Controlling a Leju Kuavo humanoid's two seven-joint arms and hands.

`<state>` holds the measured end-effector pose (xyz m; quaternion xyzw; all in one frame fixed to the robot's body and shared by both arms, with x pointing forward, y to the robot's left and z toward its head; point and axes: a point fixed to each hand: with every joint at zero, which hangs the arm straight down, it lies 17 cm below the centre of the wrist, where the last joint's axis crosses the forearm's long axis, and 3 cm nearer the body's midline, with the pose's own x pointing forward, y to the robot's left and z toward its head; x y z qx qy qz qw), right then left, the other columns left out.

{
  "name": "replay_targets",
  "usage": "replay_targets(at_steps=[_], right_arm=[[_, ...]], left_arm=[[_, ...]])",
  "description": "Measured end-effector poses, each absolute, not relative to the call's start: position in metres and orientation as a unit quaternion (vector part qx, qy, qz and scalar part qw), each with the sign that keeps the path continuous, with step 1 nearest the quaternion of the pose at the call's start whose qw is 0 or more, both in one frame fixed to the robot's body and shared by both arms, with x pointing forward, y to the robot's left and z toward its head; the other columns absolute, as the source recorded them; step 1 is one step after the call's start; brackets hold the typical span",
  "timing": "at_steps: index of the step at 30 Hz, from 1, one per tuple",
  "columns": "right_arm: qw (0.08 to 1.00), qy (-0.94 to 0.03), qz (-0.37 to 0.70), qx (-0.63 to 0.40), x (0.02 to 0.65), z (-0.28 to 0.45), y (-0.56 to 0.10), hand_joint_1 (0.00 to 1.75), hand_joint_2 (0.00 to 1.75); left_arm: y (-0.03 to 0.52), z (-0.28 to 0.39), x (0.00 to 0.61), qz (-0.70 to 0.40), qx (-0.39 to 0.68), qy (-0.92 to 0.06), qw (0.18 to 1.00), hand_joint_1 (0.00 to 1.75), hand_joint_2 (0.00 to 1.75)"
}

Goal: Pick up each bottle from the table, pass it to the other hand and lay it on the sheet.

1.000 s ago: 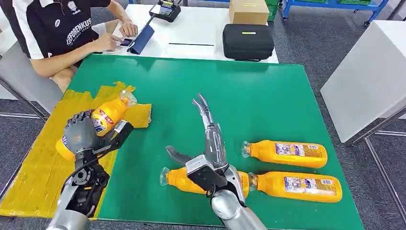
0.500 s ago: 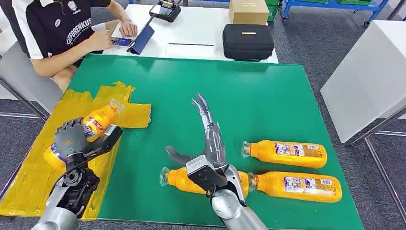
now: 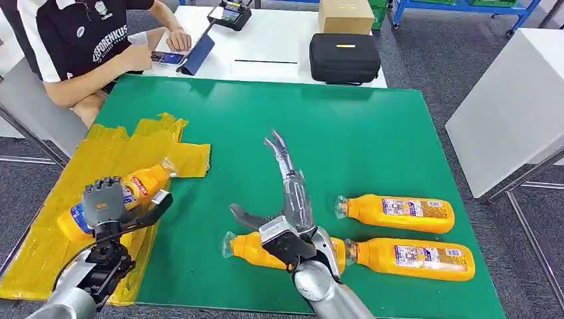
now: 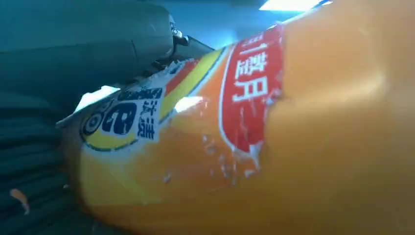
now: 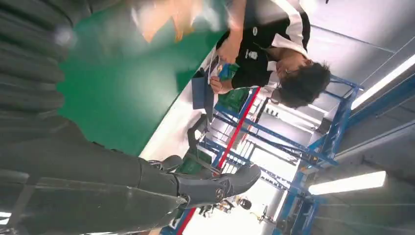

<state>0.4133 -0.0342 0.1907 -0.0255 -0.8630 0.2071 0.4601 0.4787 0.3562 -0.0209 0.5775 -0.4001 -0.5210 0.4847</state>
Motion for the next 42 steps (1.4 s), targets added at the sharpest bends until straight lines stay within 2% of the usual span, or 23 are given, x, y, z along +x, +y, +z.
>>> replay_targets(at_steps=[9,10,11,16,34,42], right_arm=[[0.469,-0.856,0.218,-0.016,0.413,0.179,-0.030,0.00,1.75],[0.469,-0.855,0.219,-0.016,0.413,0.178,-0.030,0.00,1.75],[0.470,-0.855,0.220,-0.015,0.413,0.178,-0.029,0.00,1.75],[0.467,-0.852,0.236,-0.026,0.413,0.174,-0.027,0.00,1.75],[0.470,-0.845,0.252,-0.040,0.415,0.168,-0.029,0.00,1.75],[0.472,-0.841,0.258,-0.047,0.415,0.165,-0.030,0.00,1.75]], left_arm=[[0.344,-0.025,0.482,-0.602,0.559,-0.402,0.404,1.75,1.75],[0.342,-0.025,0.483,-0.609,0.557,-0.403,0.396,1.12,1.75],[0.339,-0.026,0.483,-0.614,0.555,-0.404,0.390,0.00,1.75],[0.331,-0.029,0.480,-0.628,0.550,-0.405,0.373,0.00,1.75],[0.330,-0.030,0.477,-0.610,0.560,-0.401,0.392,0.00,1.75],[0.337,-0.032,0.472,-0.555,0.535,-0.435,0.466,0.00,1.75]])
